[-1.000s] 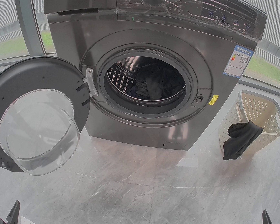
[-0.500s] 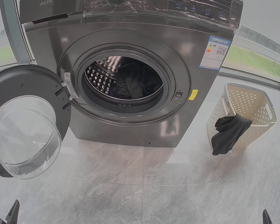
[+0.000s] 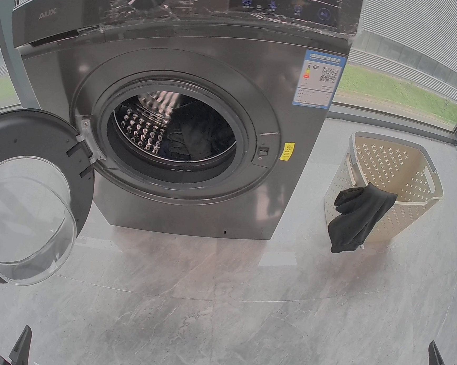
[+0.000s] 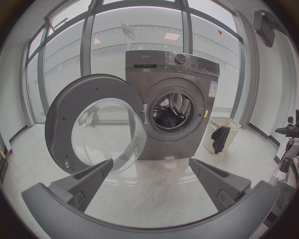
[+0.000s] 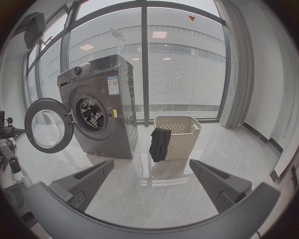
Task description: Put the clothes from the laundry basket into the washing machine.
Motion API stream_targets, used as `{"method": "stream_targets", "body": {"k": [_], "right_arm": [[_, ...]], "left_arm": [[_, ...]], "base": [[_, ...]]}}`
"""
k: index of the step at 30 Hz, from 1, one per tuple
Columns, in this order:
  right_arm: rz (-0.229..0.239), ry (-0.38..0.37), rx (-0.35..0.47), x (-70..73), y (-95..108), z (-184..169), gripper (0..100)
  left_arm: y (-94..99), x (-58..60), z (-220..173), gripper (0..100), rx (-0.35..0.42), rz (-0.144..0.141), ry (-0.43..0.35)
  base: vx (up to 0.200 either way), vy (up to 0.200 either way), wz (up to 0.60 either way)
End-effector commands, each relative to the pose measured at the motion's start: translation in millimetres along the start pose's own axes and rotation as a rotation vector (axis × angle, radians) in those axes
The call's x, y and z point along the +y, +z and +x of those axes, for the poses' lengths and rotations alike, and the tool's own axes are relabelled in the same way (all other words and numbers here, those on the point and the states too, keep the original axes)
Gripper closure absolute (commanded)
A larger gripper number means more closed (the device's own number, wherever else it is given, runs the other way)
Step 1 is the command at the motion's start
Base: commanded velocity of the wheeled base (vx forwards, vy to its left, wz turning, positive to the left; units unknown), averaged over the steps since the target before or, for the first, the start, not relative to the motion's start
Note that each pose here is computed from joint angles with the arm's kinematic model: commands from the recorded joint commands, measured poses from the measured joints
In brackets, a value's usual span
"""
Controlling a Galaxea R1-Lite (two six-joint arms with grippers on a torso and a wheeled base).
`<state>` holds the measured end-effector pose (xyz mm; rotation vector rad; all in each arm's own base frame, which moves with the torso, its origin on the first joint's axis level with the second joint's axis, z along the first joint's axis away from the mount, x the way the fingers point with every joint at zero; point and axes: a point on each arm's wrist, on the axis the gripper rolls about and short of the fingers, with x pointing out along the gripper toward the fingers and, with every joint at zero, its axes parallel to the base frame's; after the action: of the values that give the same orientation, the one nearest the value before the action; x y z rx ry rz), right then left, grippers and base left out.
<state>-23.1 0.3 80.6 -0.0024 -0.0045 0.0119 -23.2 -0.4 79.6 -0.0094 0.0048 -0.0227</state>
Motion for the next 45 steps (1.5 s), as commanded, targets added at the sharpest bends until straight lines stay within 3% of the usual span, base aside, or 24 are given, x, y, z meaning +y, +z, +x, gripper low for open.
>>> {"method": "stream_targets", "body": {"k": [1, 20, 26, 45], "right_arm": [[-0.001, 0.0, 0.003, 0.0, -4.7, 0.2, 0], [-0.002, 0.0, 0.003, 0.0, -4.7, 0.2, 0], [-0.002, 0.0, 0.003, 0.0, -4.7, 0.2, 0], [-0.002, 0.0, 0.003, 0.0, -4.7, 0.2, 0]], "left_arm": [[-3.7, 0.0, 0.7, 0, 0.009, 0.0, 0.001], [-3.7, 0.1, 0.7, 0, 0.009, 0.0, 0.0], [-3.7, 0.1, 0.7, 0, 0.009, -0.002, 0.001], [-3.7, 0.1, 0.7, 0, 0.009, 0.0, 0.001]], "base": [[0.0, -0.2, 0.0], [0.0, -0.2, 0.0], [0.0, 0.0, 0.0], [0.0, -0.189, 0.0]]}}
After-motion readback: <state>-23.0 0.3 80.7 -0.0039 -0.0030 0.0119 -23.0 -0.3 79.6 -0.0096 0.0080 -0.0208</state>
